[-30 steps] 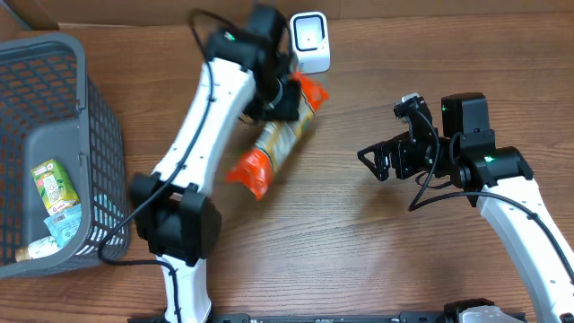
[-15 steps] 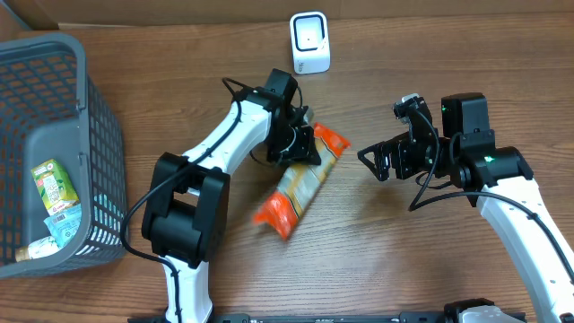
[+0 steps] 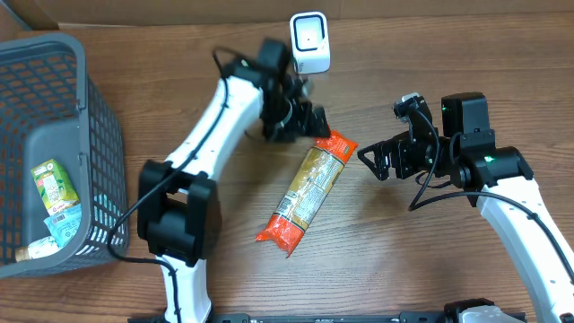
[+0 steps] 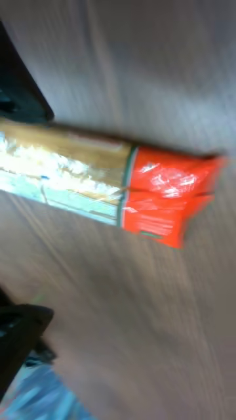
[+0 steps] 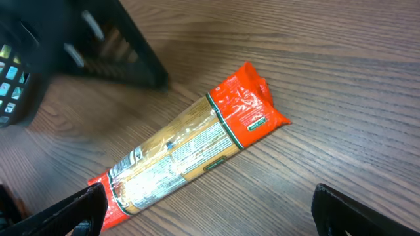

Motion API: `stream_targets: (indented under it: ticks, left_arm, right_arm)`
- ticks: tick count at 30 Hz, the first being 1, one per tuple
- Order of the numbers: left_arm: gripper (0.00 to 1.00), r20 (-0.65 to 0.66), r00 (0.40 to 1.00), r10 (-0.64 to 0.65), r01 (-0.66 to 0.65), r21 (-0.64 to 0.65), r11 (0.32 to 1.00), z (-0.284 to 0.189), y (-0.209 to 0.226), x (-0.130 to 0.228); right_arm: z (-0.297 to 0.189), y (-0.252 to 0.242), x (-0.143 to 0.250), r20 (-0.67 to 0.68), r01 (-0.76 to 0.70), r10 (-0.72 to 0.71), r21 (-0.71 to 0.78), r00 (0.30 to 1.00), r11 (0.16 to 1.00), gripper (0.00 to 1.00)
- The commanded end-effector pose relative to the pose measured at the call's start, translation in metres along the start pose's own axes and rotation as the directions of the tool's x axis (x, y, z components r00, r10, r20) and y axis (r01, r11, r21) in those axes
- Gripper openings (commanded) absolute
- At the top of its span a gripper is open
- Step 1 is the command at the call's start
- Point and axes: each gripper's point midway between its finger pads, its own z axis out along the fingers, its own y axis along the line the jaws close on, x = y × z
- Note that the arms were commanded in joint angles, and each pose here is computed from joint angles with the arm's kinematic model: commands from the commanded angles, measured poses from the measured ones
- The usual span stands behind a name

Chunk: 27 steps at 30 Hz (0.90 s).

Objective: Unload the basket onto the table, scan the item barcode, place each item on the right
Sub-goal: 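Lift the spaghetti package out and place it on the table center, then return left gripper to the basket and reach for the mint-green pouch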

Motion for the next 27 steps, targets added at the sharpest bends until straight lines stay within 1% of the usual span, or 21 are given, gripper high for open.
stream_targets:
  ticks: [1, 4, 7, 12, 13, 16, 19, 24, 25, 26, 27]
  left_arm:
    - [0.77, 0.188, 0.978, 0.086, -0.062, -0.130, 0.990, -0.077, 0.000, -0.037]
    - [0.76, 0.284, 0.955, 0.088, -0.029, -0.206, 0.978, -0.135, 0.003, -0.047]
    - [0.73, 0.371, 0.926, 0.069, 0.031, -0.257, 0.966, -0.189, 0.008, -0.045]
    - [0.73, 0.494, 0.869, -0.022, 0.198, -0.307, 0.931, -0.266, 0.035, -0.021]
    - [0.70, 0.522, 0.853, -0.012, 0.205, -0.314, 0.927, -0.280, 0.040, -0.020]
    - [0.72, 0.608, 0.791, -0.069, 0.308, -0.298, 0.903, -0.319, 0.063, -0.005]
    - [0.71, 0.685, 0.710, -0.163, 0.440, -0.251, 0.862, -0.354, 0.092, 0.018]
    - [0.69, 0.775, 0.559, -0.294, 0.646, -0.185, 0.741, -0.402, 0.145, 0.073]
    - [0.68, 0.795, 0.512, -0.325, 0.703, -0.170, 0.691, -0.411, 0.158, 0.089]
    - [0.67, 0.818, 0.444, -0.366, 0.773, -0.144, 0.617, -0.420, 0.173, 0.106]
    - [0.67, 0.837, 0.360, -0.412, 0.843, -0.103, 0.528, -0.426, 0.189, 0.125]
  right_arm:
    - [-0.005, 0.002, -0.011, 0.029, 0.014, -0.014, 0.004, 0.999, 1.000, 1.00]
    - [-0.005, 0.002, -0.011, 0.029, 0.014, -0.014, 0.004, 0.999, 1.000, 1.00]
    - [-0.005, 0.002, -0.011, 0.029, 0.014, -0.014, 0.004, 0.999, 1.000, 1.00]
    - [-0.005, 0.002, -0.011, 0.031, 0.015, -0.015, 0.004, 0.999, 1.000, 1.00]
    - [-0.005, 0.002, -0.011, 0.031, 0.015, -0.015, 0.004, 0.999, 1.000, 1.00]
    - [-0.005, 0.002, -0.011, 0.029, 0.014, -0.014, 0.004, 0.999, 1.000, 1.00]
    - [-0.005, 0.002, -0.010, 0.025, 0.012, -0.012, 0.004, 1.000, 1.000, 1.00]
    - [-0.005, 0.002, -0.010, 0.026, 0.012, -0.012, 0.004, 1.000, 1.000, 1.00]
    - [-0.005, 0.002, -0.010, 0.026, 0.012, -0.012, 0.004, 1.000, 1.000, 1.00]
    - [-0.005, 0.002, -0.010, 0.026, 0.012, -0.012, 0.004, 1.000, 1.000, 1.00]
    - [-0.005, 0.002, -0.010, 0.026, 0.012, -0.012, 0.004, 1.000, 1.000, 1.00]
